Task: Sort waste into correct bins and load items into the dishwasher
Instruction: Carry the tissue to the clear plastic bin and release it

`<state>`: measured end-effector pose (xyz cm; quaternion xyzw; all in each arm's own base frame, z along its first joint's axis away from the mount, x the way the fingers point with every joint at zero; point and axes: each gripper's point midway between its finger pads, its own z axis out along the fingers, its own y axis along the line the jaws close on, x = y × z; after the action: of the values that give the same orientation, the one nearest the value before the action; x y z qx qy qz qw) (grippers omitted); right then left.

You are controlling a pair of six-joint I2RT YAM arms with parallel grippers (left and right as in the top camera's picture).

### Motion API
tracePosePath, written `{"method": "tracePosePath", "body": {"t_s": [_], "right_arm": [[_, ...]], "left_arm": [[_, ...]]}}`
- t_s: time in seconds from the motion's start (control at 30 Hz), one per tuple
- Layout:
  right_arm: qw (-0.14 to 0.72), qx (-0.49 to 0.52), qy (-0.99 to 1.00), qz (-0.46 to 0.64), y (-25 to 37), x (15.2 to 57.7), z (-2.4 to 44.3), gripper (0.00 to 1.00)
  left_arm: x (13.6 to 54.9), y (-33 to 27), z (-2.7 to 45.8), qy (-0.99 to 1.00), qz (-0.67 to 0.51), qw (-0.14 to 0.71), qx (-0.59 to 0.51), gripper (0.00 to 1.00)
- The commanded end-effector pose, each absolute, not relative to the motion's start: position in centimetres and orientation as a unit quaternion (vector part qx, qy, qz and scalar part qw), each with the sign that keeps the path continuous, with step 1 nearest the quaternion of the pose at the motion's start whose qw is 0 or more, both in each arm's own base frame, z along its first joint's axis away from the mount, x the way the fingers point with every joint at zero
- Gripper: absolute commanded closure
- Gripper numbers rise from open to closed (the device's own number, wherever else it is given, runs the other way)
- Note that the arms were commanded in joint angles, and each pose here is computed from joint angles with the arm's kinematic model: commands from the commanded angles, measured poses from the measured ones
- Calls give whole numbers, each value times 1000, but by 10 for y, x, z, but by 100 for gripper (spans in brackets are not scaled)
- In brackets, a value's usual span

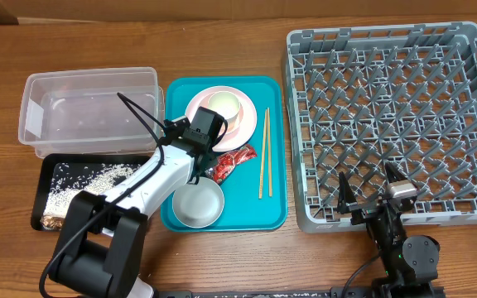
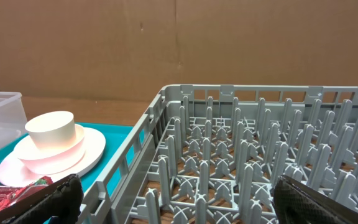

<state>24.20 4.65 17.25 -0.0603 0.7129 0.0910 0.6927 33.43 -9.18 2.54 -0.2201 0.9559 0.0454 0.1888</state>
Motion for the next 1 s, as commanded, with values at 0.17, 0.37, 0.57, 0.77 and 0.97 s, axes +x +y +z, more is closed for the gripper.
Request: {"method": "tracePosePath", "body": {"t_s": [0.17,0.37,0.57,0.77,0.97], "right_arm": [[694,-61,711,94,48,242,171,0],[694,-61,711,94,48,242,171,0],[694,-61,711,94,48,242,171,0],[694,-61,711,94,48,242,171,0],[694,-61,711,94,48,242,171,0]], "left_arm": [[332,-88,21,958,63,190,-207,76],[336,-91,25,959,58,193,-198,96],[351,-102,73,958,32,214,-186,96],[378,-113,162,945,-7,291,-149,96],[393,-90,209,924,23,354,-145,96]]}}
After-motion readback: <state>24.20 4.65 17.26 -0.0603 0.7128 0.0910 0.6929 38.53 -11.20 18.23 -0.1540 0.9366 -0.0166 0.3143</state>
